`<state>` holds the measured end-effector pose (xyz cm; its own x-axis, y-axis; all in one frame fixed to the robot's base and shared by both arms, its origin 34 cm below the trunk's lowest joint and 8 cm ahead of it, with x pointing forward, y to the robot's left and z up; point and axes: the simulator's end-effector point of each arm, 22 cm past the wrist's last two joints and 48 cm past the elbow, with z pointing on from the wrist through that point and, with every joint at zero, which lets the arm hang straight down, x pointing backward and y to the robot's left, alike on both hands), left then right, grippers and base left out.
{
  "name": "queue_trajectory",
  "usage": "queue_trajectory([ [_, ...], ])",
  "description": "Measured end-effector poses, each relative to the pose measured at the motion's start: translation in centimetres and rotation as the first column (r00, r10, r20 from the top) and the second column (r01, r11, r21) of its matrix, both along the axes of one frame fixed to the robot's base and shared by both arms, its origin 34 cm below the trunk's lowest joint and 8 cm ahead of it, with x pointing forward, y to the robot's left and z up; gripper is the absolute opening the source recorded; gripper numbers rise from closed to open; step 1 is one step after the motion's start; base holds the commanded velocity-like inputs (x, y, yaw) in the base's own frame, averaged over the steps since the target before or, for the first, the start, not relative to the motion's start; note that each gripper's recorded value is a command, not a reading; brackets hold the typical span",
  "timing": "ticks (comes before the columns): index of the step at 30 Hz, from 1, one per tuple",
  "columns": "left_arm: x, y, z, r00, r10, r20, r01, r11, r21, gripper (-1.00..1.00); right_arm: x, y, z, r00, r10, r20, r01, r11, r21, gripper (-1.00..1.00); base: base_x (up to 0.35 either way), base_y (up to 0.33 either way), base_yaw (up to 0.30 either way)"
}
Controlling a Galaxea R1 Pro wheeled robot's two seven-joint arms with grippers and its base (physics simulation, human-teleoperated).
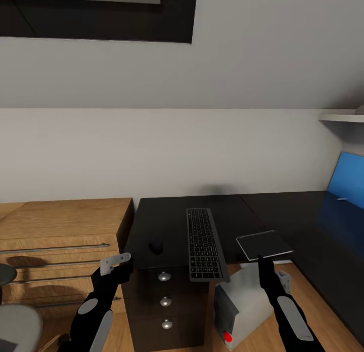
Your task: In the bedroom, organize the workspace by keeping the computer under the desk, ensuring the monitor is on the desk, placing the keyboard on the desk next to the monitor, placing the mouse on the desk next to the keyboard, moving the folder from the swivel chair onto the desk next to the mouse, stacking the notebook on top of the folder with the pen on top of the notebook, and positioning the swivel chair next to the desk.
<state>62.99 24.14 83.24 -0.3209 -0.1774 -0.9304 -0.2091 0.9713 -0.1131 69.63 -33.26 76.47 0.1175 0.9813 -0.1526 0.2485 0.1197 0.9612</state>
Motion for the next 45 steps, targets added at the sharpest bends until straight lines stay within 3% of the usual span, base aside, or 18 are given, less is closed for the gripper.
queue_trajectory([
  [3,0.0,0.0,0.0,1.000,0.000,0.001,0.000,1.000,0.000,1.00,0.0,0.2,-0.1,1.000,0.002,-0.001,-0.002,1.000,0.005,-1.00,0.000,0.000,0.000],
  [13,0.0,0.0,0.1,1.000,0.000,0.001,0.000,1.000,0.000,1.00,-0.2,0.5,-0.8,1.000,-0.019,-0.022,0.021,0.995,0.093,-1.00,0.000,0.000,0.000],
  [45,-0.1,0.2,-1.1,1.000,0.003,-0.005,-0.003,1.000,0.003,1.00,-0.4,0.8,-2.5,0.998,-0.016,-0.055,0.022,0.995,0.100,-1.00,-0.004,0.040,0.000],
])
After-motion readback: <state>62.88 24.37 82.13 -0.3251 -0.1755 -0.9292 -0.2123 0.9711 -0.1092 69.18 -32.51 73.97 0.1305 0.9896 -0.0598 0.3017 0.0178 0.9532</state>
